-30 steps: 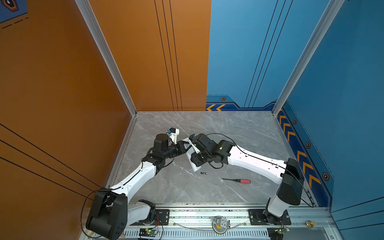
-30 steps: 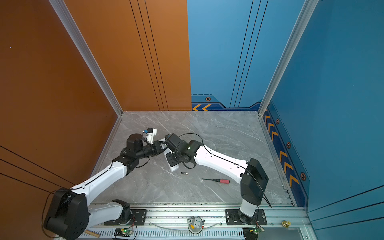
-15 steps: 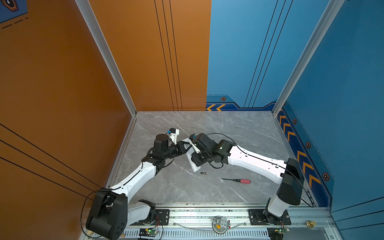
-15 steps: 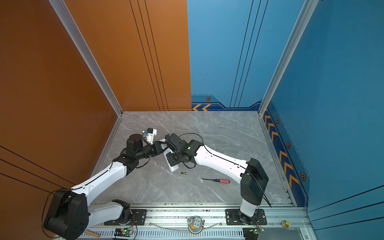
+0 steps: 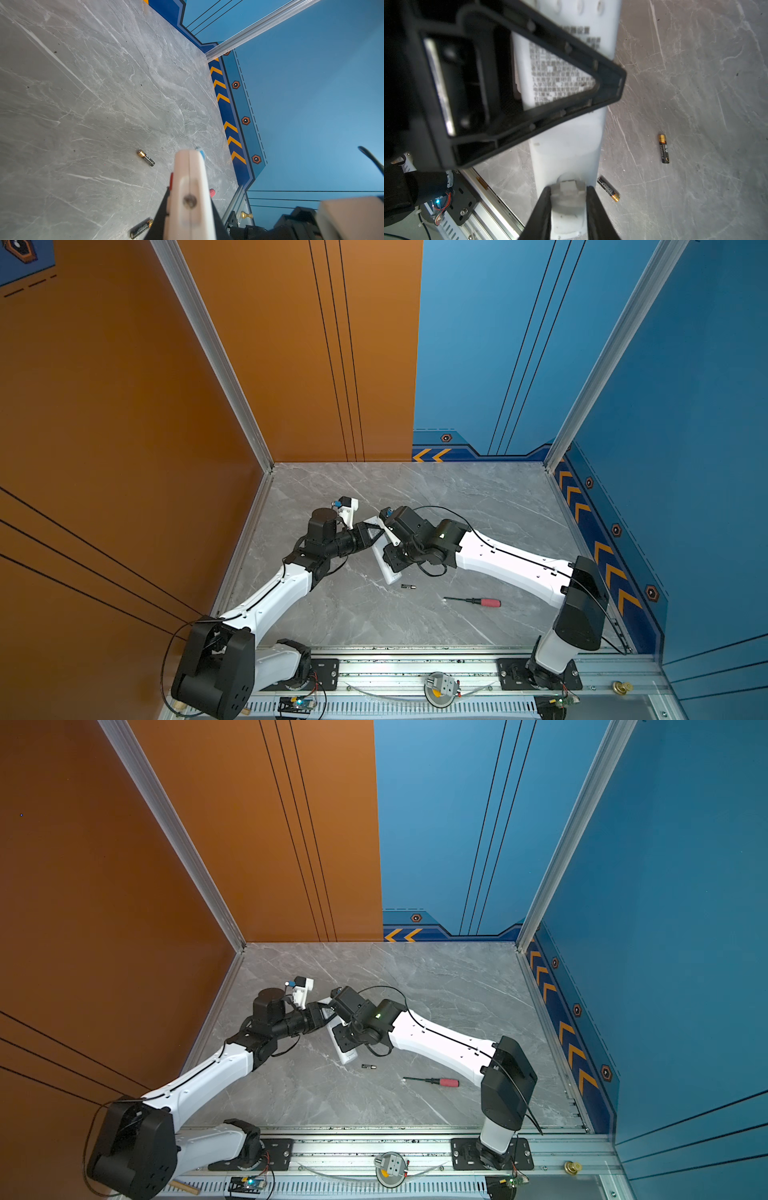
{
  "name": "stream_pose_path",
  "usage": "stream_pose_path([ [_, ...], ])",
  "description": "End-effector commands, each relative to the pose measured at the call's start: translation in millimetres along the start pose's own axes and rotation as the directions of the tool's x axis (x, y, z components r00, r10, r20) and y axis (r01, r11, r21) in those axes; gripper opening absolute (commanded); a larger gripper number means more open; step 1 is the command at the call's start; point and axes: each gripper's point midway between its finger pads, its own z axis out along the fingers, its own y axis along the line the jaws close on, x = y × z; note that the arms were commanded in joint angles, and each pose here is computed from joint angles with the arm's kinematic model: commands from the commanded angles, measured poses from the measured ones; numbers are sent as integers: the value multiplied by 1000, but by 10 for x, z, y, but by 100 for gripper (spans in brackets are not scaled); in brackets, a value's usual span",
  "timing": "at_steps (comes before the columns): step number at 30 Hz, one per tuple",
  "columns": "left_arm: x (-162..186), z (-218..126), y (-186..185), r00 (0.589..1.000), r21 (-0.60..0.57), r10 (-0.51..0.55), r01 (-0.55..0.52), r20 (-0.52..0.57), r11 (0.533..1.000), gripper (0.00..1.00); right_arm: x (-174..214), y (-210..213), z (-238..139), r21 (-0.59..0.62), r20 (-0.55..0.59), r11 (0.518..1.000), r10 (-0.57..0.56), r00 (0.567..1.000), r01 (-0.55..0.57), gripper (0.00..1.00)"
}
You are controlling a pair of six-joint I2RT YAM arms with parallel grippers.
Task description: Load the batteries into the remote control
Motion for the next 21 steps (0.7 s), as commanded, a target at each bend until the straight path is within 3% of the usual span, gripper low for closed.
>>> stream_pose_path([
  [1, 24, -40, -77, 1000, 31, 22, -22, -3, 999, 0, -84, 20, -46, -10, 22, 1000, 12, 1000, -11, 25],
  [21, 42, 0, -29, 1000, 20, 26, -26, -14, 999, 0, -160, 46, -119, -32, 67, 999, 18, 998, -15, 20],
])
